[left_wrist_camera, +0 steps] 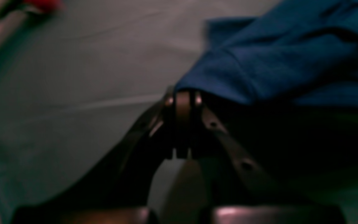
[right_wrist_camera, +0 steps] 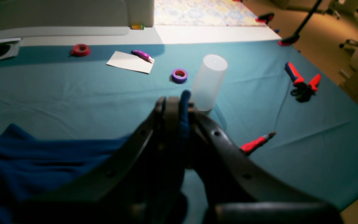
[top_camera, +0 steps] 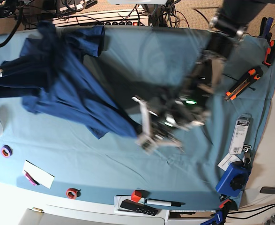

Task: Layout the t-shirt on the table in an organized manner, then fold the t-shirt properly
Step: 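Drag the grasped fabric toward the left arm, spreading the t-shirt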

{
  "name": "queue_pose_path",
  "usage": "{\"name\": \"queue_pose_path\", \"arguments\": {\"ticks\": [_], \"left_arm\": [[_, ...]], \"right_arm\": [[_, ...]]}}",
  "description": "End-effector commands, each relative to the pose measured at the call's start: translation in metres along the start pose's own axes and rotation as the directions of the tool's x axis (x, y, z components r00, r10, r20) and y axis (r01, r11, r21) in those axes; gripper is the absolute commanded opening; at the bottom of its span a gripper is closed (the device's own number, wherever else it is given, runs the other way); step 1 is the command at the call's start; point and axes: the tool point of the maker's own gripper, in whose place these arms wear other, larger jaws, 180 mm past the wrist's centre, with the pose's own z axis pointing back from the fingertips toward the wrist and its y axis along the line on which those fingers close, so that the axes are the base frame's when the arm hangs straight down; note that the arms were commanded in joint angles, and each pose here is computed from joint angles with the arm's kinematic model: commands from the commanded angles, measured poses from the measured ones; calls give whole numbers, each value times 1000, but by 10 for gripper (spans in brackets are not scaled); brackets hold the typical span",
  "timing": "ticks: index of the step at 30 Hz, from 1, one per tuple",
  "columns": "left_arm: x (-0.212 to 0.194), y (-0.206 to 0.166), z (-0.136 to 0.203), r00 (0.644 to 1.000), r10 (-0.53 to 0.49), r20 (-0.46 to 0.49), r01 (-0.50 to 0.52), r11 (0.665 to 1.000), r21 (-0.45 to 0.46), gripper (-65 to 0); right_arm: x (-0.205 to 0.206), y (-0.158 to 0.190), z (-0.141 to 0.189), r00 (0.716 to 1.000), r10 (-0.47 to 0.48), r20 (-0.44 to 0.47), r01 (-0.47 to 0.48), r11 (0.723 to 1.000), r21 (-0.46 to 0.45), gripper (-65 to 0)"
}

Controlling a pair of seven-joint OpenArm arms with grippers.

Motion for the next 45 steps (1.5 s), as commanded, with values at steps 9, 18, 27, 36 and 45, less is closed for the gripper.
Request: {"name": "queue_pose_path", "arguments": {"ticks": [9,18,27,36,45], "left_arm": [[-5,127,64,999,6,42,-18,953,301,-650],[-20,188,92,993,-41,107,-11,899,439,-581],[-103,165,66,963,264,-47,-241,928,285,-255],[-38,60,73,935,350,63,-310,888,-340,-261],[-53,-41,91,879,474,-47,-412,705,-577,-288]], "right_arm": [[15,-1,2,998,13,58,-13,1000,0,-650],[15,1,2,998,9,57,-9,1000,8,-650],[14,4,2,999,-2,52,0,1000,27,-650],[15,6,2,999,-9,54,7,999,41,-650],[15,7,2,998,-10,57,7,999,41,-650]]}}
